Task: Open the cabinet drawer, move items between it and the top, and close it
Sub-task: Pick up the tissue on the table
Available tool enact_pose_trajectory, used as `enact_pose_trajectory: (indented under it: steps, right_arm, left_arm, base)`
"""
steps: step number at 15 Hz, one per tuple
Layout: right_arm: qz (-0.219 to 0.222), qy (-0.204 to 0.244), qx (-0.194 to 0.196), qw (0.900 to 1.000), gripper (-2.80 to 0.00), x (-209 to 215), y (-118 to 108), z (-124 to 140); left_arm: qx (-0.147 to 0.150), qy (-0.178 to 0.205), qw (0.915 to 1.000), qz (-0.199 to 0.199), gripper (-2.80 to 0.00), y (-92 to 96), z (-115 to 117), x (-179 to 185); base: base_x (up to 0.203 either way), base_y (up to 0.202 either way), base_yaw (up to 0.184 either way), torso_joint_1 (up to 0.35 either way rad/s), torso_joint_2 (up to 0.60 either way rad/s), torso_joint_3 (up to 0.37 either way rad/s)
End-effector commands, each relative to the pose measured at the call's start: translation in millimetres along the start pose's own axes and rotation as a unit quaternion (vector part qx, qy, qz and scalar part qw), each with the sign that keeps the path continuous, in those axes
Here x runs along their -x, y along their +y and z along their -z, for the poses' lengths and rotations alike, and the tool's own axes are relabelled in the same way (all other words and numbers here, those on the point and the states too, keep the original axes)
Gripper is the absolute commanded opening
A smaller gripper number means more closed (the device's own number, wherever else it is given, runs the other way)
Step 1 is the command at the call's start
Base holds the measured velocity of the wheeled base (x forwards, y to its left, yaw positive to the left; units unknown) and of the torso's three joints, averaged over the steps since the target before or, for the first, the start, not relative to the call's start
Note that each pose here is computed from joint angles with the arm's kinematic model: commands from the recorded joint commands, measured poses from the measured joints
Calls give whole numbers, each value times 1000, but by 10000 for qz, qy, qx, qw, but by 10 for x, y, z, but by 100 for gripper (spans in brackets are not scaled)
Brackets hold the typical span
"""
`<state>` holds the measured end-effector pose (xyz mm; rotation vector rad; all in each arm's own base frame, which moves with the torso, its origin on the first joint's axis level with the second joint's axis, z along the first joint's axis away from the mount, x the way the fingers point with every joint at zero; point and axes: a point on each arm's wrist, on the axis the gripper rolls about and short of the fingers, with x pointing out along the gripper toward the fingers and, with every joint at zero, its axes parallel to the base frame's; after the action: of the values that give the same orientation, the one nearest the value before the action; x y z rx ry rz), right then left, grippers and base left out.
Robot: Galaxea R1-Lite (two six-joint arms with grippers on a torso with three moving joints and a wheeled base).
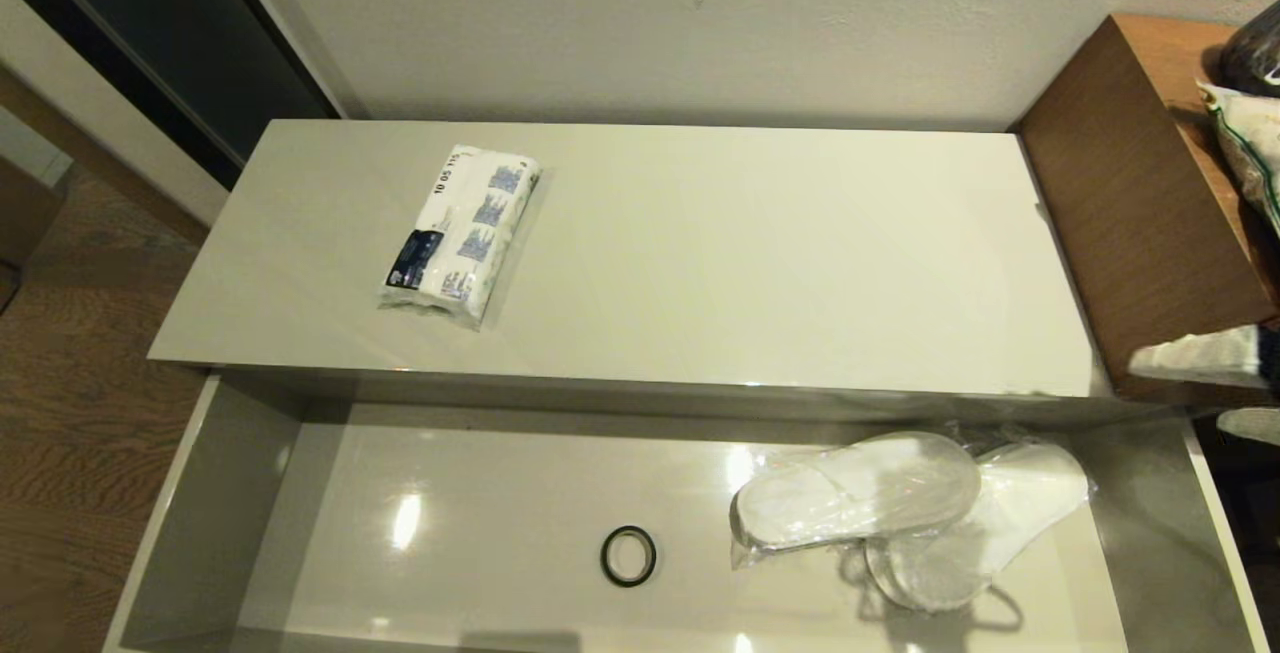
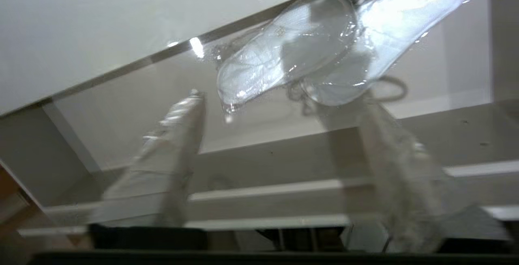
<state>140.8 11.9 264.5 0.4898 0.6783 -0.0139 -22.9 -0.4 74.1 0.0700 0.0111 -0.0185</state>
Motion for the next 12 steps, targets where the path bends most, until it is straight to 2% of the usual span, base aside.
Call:
enact_pose_trajectory:
  steps: [1, 4, 7, 9, 12]
  right_arm:
    - [-215, -402, 173, 9988, -280, 578, -5, 118]
    - [-236, -619, 429, 9969, -280, 1175, -92, 380]
    - [-139, -893, 727, 9933, -280, 1849, -300, 868]
    - [30, -1011, 890, 9909, -280, 2064, -470, 1203]
    - [285, -933, 1339, 9862, -280, 2095, -663, 1573]
  left_arm:
    - [-2, 9, 10000, 2, -280, 0, 0, -1]
    - [-2, 10, 10000, 2, -280, 0, 1, -1]
    - [-2, 9, 10000, 2, -280, 0, 0, -1]
    - [-2, 7, 10000, 2, -280, 0, 0, -1]
    - [-2, 10, 10000, 2, -280, 0, 1, -1]
  base:
    - [0, 0, 0, 0, 0, 0]
    - [0, 0, 0, 0, 0, 0]
    - [0, 0, 0, 0, 0, 0]
    - [0, 0, 0, 0, 0, 0]
    - [0, 0, 0, 0, 0, 0]
